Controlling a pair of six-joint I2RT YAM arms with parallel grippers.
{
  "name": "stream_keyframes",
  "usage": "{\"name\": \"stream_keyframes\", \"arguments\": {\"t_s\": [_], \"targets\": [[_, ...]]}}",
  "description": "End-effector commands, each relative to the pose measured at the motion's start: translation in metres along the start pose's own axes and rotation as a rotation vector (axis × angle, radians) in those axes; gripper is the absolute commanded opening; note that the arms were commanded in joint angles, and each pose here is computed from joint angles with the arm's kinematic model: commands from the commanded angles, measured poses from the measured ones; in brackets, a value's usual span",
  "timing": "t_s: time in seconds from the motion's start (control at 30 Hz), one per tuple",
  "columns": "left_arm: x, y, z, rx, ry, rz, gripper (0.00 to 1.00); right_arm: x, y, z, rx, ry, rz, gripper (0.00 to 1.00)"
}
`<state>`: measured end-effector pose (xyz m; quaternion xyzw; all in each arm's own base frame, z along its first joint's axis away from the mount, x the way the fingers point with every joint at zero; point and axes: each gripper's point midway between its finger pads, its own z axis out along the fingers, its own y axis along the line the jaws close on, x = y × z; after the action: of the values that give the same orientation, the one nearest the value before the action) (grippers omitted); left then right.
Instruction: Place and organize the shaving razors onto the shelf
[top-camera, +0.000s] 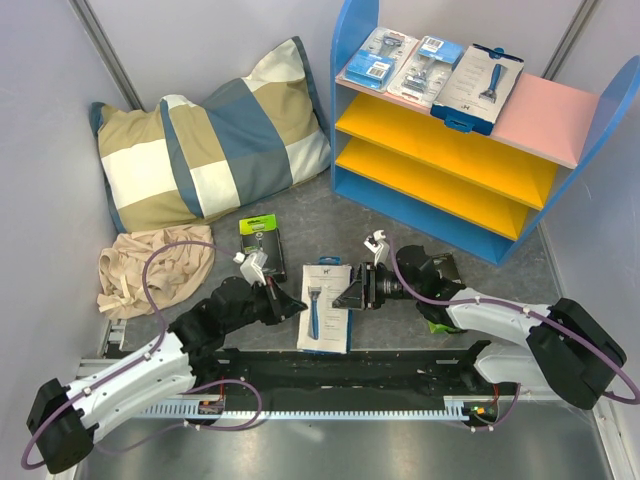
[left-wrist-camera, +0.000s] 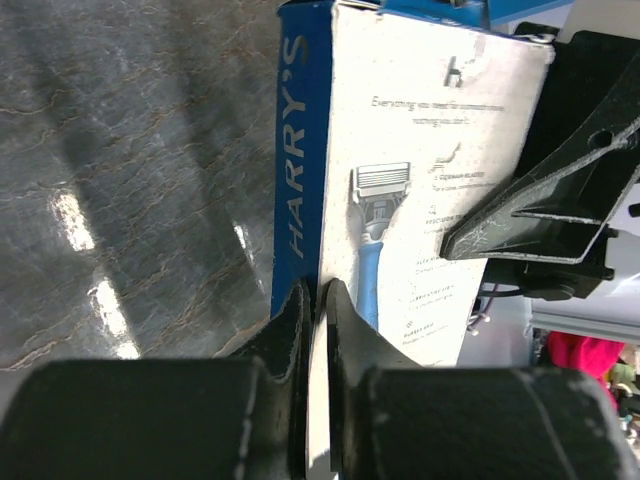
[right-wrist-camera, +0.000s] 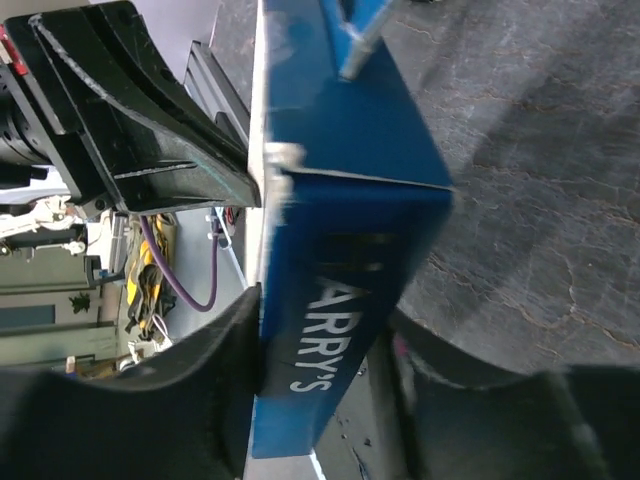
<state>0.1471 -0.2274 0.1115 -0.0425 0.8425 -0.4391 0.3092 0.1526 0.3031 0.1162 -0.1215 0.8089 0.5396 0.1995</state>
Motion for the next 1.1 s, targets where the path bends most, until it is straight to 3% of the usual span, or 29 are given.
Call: {"name": "stream_keyframes", "arguments": {"t_s": [0.0, 0.1, 0.17, 0.33, 0.43, 0.53, 0.77, 1.07], "targets": [[-0.031, -0.041, -0.003, 0.099, -0.084, 0.079, 0.04, -0.017, 0.03, 0.002, -0.104, -0.021, -0.065, 0.42], [-0.038, -0.044, -0.004, 0.082, -0.099, 0.109, 0.09, -0.023, 0.038, 0.001, -0.115, -0.029, -0.081, 0.35], [-0.044, -0.048, -0.005, 0.07, -0.109, 0.133, 0.19, -0.027, 0.04, 0.0, -0.107, -0.035, -0.093, 0.33], [-0.06, -0.057, -0.01, 0.047, -0.142, 0.187, 0.55, -0.051, 0.056, -0.009, -0.09, -0.081, -0.168, 0.31], [-0.073, -0.063, -0.014, 0.033, -0.183, 0.212, 0.68, -0.069, 0.064, -0.02, -0.068, -0.121, -0.207, 0.31], [-0.082, -0.072, -0.018, 0.04, -0.207, 0.227, 0.75, -0.087, 0.076, -0.034, -0.07, -0.174, -0.23, 0.3], [-0.106, -0.107, -0.034, 0.11, -0.28, 0.255, 0.79, -0.124, 0.091, -0.066, -0.028, -0.297, -0.257, 0.29], [-0.135, -0.168, -0.052, 0.264, -0.345, 0.277, 0.86, -0.179, 0.127, -0.137, 0.107, -0.596, -0.349, 0.29]]}}
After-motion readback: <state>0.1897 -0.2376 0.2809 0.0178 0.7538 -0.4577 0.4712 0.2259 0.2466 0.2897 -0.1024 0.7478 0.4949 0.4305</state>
